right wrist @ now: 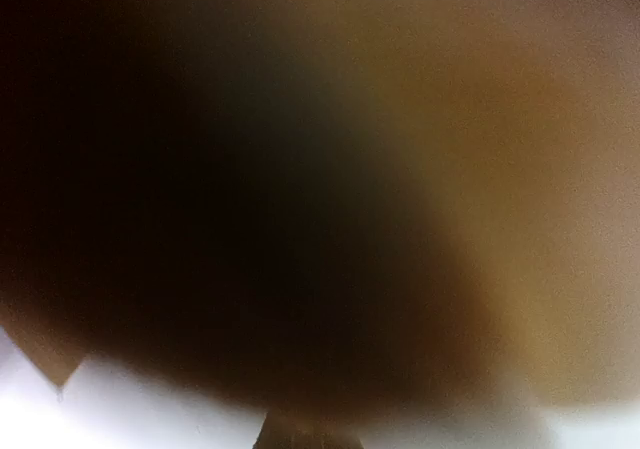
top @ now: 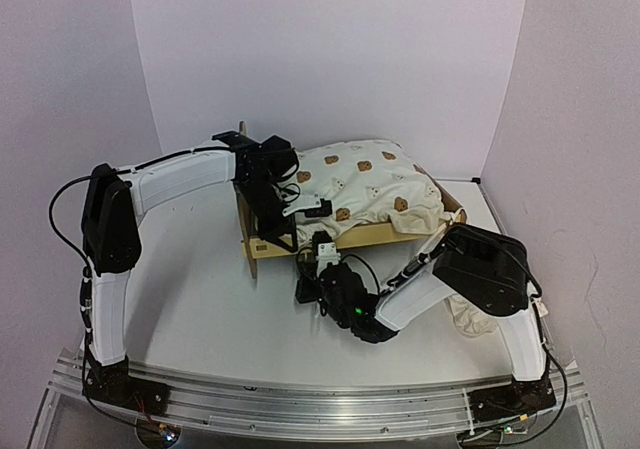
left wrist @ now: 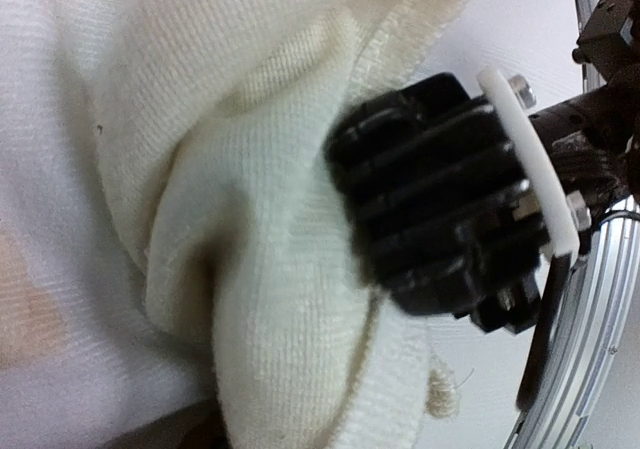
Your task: Set up the pet bed
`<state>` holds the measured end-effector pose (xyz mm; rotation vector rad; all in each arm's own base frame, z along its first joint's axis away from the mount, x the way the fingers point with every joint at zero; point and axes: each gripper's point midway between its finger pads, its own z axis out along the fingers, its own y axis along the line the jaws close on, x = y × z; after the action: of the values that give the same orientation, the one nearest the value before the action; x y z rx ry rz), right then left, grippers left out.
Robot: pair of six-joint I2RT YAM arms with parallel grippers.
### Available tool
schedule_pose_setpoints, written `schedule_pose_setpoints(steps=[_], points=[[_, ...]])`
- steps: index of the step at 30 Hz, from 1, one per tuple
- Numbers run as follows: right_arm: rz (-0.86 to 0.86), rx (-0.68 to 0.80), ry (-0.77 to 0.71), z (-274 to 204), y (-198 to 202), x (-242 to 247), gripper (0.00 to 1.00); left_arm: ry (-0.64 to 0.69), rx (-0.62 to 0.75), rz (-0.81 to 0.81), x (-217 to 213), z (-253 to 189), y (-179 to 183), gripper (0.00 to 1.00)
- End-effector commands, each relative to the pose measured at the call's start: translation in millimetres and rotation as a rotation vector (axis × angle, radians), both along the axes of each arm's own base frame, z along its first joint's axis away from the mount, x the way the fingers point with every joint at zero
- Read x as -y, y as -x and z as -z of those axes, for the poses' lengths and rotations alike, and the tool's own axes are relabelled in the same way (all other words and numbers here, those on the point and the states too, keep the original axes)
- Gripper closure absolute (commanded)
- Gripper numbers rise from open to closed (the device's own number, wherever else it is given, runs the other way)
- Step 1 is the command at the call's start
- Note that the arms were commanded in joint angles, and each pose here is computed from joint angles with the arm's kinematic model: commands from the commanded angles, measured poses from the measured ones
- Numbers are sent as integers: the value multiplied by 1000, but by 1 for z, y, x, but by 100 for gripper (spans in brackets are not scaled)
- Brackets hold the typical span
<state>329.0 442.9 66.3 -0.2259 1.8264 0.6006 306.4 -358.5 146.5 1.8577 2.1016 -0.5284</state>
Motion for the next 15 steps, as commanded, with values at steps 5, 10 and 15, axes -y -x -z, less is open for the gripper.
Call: schedule_pose_setpoints(steps=[5, 10, 15], points=[[-339, -164, 254, 9, 88, 23, 100, 255, 175, -70, 6, -59, -43, 100], [-552, -286, 367, 22, 134, 27, 100, 202, 171, -19, -5, -19, -36, 100], [-671, -374, 429, 30, 152, 18, 100, 143, 195, 36, -21, 30, -27, 100]])
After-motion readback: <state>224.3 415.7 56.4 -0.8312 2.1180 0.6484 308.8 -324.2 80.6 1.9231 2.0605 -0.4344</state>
